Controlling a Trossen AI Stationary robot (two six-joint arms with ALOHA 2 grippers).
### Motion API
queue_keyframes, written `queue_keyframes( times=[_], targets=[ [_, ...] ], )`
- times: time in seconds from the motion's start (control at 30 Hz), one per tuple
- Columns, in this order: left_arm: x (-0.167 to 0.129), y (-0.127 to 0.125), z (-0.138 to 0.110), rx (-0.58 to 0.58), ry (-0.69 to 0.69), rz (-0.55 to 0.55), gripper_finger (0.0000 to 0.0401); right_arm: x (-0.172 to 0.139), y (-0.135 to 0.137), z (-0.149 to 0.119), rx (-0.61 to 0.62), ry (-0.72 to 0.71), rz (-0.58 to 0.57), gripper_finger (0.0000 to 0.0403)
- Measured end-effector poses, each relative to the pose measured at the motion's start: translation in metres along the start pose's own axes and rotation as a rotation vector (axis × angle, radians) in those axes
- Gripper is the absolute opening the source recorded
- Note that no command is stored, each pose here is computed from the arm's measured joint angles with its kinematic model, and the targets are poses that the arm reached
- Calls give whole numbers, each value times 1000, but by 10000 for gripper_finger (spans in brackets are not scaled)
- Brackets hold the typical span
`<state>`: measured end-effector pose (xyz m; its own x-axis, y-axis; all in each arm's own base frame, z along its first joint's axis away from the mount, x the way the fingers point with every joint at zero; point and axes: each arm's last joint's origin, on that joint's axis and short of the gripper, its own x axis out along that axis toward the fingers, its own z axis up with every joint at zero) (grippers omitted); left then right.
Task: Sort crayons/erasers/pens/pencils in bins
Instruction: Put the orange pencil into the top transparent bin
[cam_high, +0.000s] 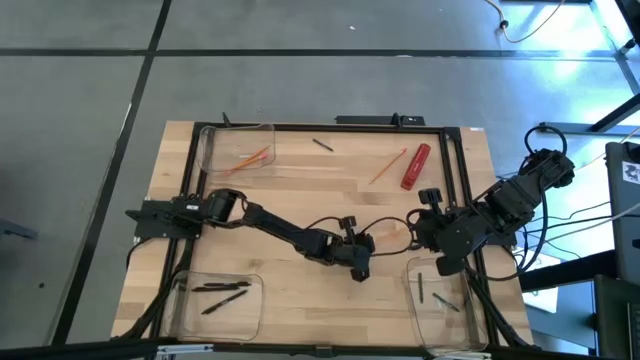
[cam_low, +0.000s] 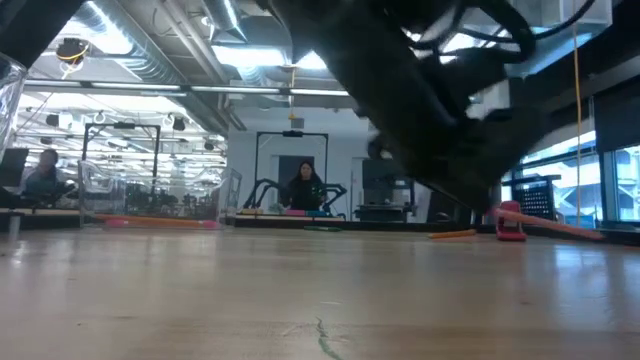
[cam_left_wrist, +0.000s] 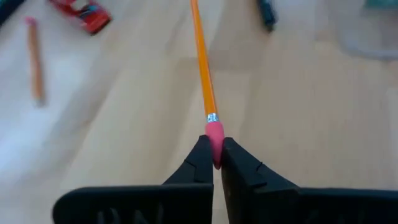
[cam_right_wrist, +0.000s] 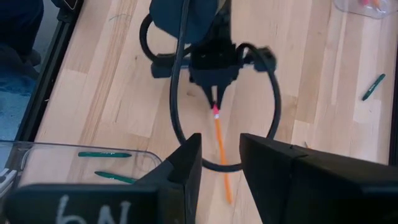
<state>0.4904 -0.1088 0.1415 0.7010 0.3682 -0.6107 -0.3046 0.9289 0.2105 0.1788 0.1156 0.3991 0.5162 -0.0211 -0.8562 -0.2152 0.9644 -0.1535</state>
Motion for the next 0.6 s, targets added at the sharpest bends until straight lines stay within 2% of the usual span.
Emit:
queue_keyframes(
  times=[0.33,0.6],
  targets=[
    [-50,28,24,-51,86,76,1,0,0,0,-5,4,-1,111],
    [-105,51,36,-123,164,142,1,0,0,0,-29,2,-1,111]
  ],
)
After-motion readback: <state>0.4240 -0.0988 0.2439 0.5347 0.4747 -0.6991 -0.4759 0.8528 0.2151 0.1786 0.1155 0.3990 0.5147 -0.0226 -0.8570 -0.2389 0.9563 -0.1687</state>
